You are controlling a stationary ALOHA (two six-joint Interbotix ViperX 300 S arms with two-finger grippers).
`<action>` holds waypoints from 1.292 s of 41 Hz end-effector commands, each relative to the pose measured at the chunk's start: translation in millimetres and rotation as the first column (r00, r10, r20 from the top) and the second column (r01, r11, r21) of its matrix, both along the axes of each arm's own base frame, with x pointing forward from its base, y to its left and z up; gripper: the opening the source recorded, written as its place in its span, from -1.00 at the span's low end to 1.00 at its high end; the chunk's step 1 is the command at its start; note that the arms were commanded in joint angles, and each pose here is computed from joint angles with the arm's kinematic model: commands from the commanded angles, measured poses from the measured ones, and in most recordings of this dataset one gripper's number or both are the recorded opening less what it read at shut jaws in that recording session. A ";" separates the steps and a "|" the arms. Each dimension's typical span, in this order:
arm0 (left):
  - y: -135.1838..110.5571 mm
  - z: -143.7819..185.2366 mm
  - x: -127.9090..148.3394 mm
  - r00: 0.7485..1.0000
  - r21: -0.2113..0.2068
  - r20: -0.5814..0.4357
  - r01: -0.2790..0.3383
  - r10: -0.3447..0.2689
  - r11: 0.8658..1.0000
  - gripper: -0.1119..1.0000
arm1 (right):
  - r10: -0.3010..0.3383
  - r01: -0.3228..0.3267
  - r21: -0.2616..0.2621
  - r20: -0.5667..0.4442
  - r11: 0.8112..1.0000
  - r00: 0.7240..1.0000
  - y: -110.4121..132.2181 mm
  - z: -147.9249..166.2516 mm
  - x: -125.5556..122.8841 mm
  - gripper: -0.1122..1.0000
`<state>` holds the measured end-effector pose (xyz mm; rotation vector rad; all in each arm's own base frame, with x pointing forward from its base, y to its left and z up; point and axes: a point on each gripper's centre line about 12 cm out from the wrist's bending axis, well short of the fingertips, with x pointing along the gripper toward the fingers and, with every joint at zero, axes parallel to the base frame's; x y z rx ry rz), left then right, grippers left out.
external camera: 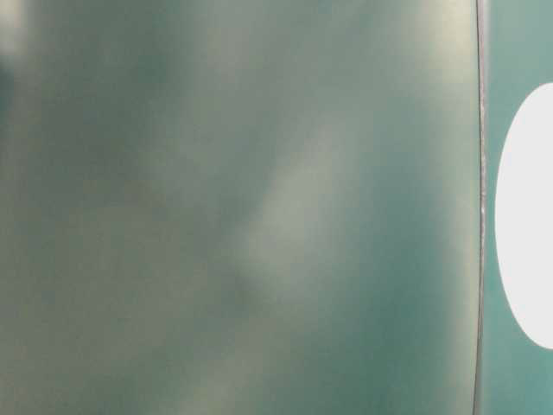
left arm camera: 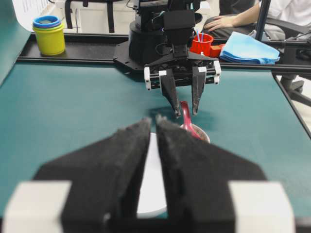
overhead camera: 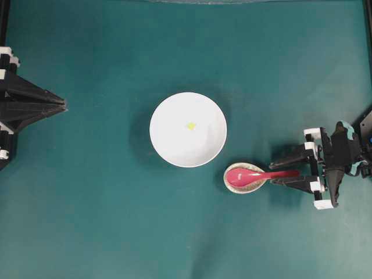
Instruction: Scoop the yellow hexagonal prism block from the bowl with a spoon using the right arm.
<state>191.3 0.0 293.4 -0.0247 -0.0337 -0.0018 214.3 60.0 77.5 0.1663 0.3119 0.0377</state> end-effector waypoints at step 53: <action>0.3 11.2 2.4 1.000 -0.009 0.026 -0.001 0.001 1.000 -0.55 | 0.012 -0.013 -0.044 -0.014 0.999 1.000 2.5 -3.2 0.9 0.02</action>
